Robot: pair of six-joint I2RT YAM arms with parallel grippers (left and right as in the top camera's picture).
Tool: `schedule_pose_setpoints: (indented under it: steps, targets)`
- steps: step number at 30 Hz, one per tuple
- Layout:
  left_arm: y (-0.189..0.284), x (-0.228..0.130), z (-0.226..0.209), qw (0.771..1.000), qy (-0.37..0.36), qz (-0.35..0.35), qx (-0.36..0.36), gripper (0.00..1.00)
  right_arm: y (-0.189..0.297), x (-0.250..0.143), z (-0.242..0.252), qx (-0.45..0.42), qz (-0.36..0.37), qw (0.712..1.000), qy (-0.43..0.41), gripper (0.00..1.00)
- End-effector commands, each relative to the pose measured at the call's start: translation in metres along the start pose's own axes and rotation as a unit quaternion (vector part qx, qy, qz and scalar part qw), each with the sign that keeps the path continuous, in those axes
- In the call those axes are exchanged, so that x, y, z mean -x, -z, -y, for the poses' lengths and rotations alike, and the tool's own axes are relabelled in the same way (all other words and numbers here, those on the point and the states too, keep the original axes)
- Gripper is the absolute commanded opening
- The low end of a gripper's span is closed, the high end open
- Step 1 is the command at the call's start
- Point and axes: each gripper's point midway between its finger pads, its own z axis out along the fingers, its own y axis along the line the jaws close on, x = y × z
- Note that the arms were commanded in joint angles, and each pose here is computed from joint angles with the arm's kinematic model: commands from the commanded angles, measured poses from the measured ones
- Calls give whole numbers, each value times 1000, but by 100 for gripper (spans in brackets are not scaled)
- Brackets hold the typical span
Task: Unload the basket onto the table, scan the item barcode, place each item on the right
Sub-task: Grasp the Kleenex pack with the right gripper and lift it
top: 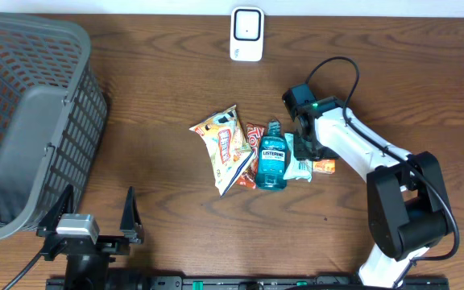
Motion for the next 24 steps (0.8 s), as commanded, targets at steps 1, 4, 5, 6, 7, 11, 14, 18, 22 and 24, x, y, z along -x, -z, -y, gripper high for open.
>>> schedule_pose_setpoints:
  steps: [1,4,5,6,7,11,14,18,22,24]
  targets:
    - [1,2,2,1000,-4,5,-7,98,-8,4,2,-24,4,1000,-4,50]
    - [1,2,2,1000,-4,5,-7,98,-20,0,6,-49,-8,999,4,50]
    - [1,2,2,1000,-4,5,-7,98,-25,-3,7,-55,-16,998,7,49]
    - [1,2,2,1000,-4,5,-7,98,-30,-6,7,-59,-24,998,9,48]
    - [1,2,2,1000,-4,5,-7,98,-36,-10,7,-65,-35,997,8,46]
    - [1,2,2,1000,-4,5,-7,98,-55,-25,9,-85,-71,994,4,36]
    - [1,2,2,1000,-4,5,-7,98,-63,-33,7,-88,-90,992,8,4]
    - [1,1,2,1000,-4,4,-7,98,-57,-35,-1,-53,-105,993,-2,1]
    - [1,1,2,1000,-4,4,-7,98,-26,-29,-11,27,-122,992,-35,1]
    - [1,1,2,1000,-4,4,-7,98,-5,-25,-16,78,-129,987,-54,1]
